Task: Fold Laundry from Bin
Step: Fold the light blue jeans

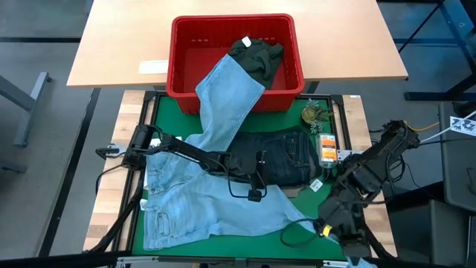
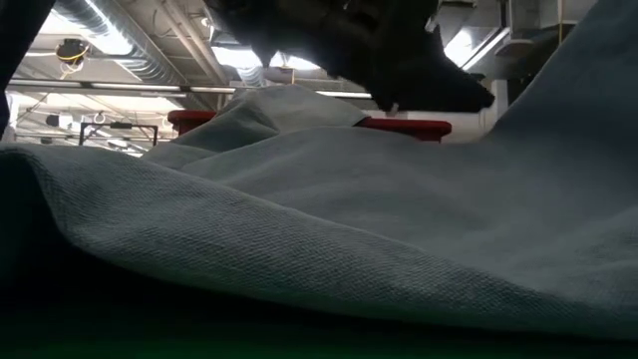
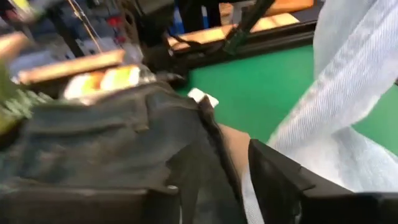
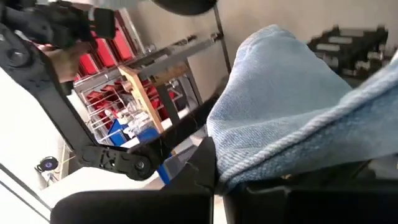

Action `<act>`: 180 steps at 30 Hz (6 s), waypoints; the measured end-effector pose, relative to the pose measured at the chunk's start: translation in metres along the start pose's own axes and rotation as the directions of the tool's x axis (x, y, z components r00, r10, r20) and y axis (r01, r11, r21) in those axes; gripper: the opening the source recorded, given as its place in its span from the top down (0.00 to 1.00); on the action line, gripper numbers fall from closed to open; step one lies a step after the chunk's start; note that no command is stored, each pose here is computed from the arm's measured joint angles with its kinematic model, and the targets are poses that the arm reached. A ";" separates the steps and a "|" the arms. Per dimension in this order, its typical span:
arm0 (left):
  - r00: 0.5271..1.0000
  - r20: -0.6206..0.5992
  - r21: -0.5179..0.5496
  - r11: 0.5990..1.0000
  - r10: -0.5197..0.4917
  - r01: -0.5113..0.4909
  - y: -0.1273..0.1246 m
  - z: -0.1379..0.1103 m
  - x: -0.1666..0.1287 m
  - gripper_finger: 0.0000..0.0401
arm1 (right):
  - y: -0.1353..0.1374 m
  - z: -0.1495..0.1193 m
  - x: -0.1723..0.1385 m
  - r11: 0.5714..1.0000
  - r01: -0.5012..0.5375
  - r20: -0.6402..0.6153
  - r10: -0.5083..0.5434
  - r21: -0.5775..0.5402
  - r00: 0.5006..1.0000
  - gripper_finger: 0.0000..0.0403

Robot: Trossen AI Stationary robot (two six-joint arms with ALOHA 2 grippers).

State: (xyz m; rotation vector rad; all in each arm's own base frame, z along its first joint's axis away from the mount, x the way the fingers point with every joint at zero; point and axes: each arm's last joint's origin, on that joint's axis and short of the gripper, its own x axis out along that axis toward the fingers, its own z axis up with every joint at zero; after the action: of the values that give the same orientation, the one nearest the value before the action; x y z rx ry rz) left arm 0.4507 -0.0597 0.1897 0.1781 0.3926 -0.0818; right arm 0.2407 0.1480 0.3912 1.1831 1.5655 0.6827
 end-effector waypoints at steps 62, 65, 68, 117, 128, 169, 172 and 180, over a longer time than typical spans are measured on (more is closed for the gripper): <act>0.875 -0.360 -0.426 0.892 -0.324 0.155 -0.144 0.051 -0.168 0.70 | -0.105 0.219 -0.145 0.646 0.463 0.669 0.100 -0.607 0.737 0.99; 0.866 -0.370 -0.449 0.881 -0.338 0.152 -0.146 0.050 -0.170 0.70 | -0.115 0.228 -0.140 0.666 0.458 0.665 0.077 -0.589 0.743 0.98; 0.841 -0.396 -0.473 0.867 -0.368 0.157 -0.147 0.047 -0.172 0.70 | -0.118 0.231 -0.139 0.670 0.443 0.652 0.079 -0.595 0.754 0.93; 0.947 -0.296 -0.348 0.937 -0.124 0.014 -0.155 0.025 -0.109 0.70 | -0.052 0.034 0.008 0.275 0.939 0.639 -0.689 -0.207 0.343 0.41; 0.915 -0.300 -0.408 0.903 -0.271 0.134 -0.153 0.009 -0.080 0.70 | -0.071 0.007 0.065 0.287 0.946 0.658 -0.684 -0.154 0.314 0.41; 0.817 -0.557 -0.240 0.971 -0.152 0.017 -0.178 -0.042 -0.077 0.51 | -0.131 0.022 0.101 0.332 0.942 0.729 -0.635 -0.042 0.256 0.41; 0.808 -0.567 -0.242 0.970 -0.160 0.022 -0.180 -0.045 -0.077 0.51 | -0.132 0.022 0.100 0.320 0.947 0.738 -0.632 -0.030 0.237 0.41; 0.798 -0.581 -0.235 0.972 -0.158 0.022 -0.183 -0.052 -0.073 0.54 | -0.130 0.024 0.101 0.324 0.946 0.766 -0.604 -0.017 0.221 0.41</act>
State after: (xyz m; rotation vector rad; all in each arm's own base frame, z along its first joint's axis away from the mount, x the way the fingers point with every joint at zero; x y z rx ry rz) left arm 0.3430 -0.2265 0.1423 -0.0406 1.0442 -0.0754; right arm 0.2170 0.1913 0.2328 -0.0191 1.0336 -0.1239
